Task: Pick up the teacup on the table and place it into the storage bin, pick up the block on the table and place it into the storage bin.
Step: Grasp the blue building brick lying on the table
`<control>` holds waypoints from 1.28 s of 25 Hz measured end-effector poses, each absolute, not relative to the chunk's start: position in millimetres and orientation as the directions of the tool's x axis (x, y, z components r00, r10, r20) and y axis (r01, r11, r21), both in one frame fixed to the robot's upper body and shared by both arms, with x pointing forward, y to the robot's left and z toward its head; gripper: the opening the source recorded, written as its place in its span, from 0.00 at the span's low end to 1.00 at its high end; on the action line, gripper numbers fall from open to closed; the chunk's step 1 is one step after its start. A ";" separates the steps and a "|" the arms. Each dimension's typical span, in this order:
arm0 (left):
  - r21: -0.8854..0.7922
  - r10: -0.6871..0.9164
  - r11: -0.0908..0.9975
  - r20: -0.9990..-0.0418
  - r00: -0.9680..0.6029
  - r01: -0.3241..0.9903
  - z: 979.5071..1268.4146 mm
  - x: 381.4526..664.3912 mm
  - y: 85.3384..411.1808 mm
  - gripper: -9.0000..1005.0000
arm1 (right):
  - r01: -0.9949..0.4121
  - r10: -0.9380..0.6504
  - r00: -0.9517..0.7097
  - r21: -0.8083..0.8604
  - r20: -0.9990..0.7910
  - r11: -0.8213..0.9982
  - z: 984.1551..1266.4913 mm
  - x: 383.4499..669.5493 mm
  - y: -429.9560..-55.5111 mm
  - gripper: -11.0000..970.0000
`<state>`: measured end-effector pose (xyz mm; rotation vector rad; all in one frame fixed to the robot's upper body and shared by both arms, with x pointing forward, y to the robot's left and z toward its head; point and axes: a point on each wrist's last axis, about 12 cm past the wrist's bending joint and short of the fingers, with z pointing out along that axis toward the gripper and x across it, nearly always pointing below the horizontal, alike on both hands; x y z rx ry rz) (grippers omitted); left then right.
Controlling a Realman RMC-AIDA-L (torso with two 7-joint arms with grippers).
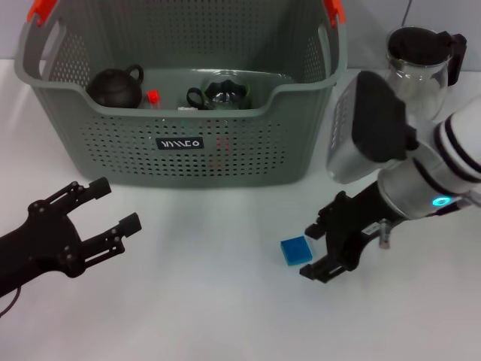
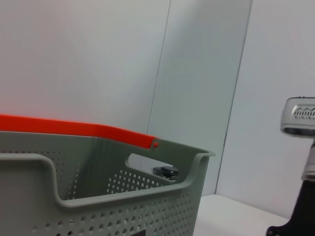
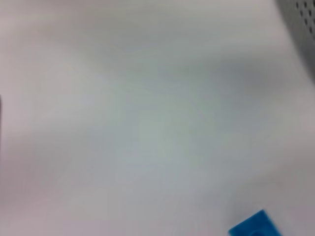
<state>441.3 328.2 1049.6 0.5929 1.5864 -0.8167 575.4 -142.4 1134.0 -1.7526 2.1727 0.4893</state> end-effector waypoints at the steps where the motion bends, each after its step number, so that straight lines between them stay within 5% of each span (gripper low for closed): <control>1: -0.178 -0.067 0.624 -0.982 -0.174 0.761 1049.7 441.5 328.1 0.82 | -0.979 -0.872 -0.200 0.060 -0.446 0.193 1132.4 576.8 -141.7 0.73; 32: -0.179 -0.068 0.624 -0.982 -0.176 0.760 1049.3 440.5 328.4 0.83 | -0.965 -0.844 -0.256 0.075 -0.471 0.251 1100.2 596.3 -129.3 0.73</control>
